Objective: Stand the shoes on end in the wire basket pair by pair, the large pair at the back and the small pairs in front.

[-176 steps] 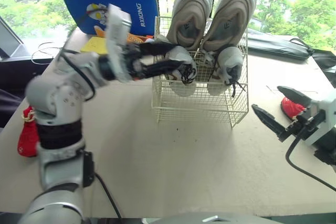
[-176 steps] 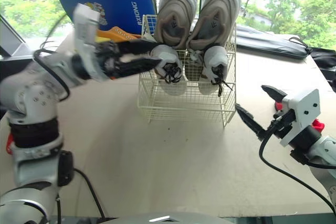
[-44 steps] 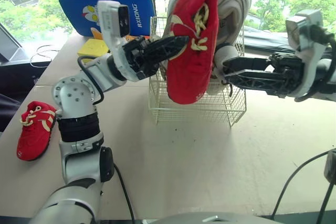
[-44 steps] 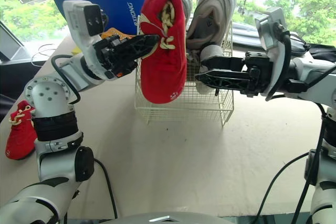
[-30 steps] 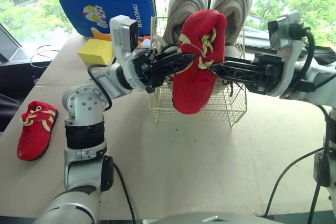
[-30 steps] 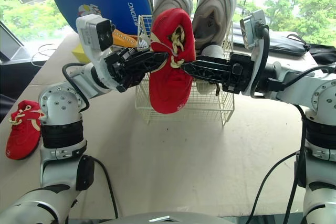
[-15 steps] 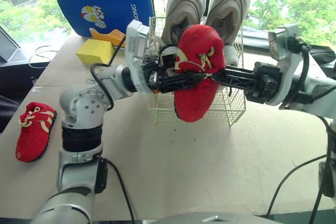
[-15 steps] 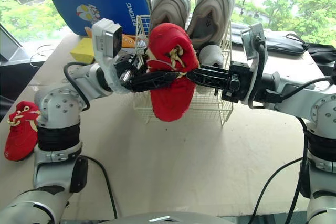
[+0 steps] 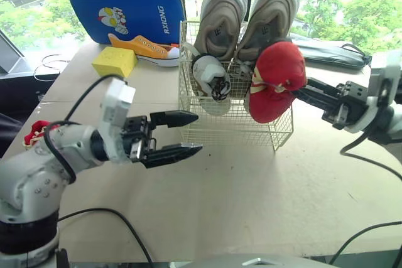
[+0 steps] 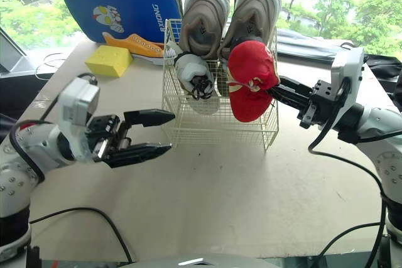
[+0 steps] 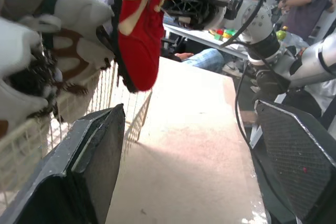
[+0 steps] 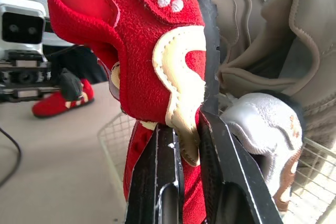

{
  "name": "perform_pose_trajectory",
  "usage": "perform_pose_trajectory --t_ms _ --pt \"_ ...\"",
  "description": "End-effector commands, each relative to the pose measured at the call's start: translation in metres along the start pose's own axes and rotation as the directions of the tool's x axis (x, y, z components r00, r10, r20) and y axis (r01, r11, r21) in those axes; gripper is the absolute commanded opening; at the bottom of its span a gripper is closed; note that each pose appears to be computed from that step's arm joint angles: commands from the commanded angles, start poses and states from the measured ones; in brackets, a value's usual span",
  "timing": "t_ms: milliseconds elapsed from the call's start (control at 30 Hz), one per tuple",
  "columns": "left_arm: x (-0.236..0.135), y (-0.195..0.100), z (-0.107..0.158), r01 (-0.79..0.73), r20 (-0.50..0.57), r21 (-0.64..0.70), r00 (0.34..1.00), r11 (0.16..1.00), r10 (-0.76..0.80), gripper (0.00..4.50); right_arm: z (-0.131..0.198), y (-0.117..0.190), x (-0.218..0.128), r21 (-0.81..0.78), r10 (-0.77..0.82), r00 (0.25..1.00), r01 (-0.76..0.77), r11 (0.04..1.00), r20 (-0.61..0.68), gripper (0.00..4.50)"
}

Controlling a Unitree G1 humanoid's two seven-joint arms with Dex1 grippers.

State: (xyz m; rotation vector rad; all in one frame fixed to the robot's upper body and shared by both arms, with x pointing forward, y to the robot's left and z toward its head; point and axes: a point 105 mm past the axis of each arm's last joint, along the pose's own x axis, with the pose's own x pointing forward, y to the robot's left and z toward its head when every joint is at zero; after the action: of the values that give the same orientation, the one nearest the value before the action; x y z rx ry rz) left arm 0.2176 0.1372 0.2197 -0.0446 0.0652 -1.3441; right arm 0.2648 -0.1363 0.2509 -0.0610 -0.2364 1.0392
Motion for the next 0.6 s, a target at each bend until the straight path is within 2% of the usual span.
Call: perform_pose_trajectory --t_ms 33,233,433,600 --pt "0.004 -0.005 0.009 -0.005 0.028 0.094 1.0 0.996 0.003 4.32 0.0 -0.004 -0.003 -0.106 -0.013 1.0 0.016 0.994 0.027 0.0" --pt "0.002 0.005 0.007 -0.05 0.046 0.108 0.998 0.993 0.045 4.32 -0.044 -0.01 -0.005 -0.197 -0.037 0.998 0.026 0.98 -0.055 0.0" --pt "-0.004 0.006 0.009 -0.068 0.048 0.113 0.997 0.991 0.062 4.32 -0.068 -0.004 -0.006 -0.187 0.005 0.996 -0.022 0.982 -0.092 0.0" --pt "-0.003 0.002 0.006 -0.078 0.036 0.114 0.997 0.99 0.074 4.32 -0.09 -0.004 0.0 -0.12 -0.015 0.995 0.002 0.993 -0.101 0.0"
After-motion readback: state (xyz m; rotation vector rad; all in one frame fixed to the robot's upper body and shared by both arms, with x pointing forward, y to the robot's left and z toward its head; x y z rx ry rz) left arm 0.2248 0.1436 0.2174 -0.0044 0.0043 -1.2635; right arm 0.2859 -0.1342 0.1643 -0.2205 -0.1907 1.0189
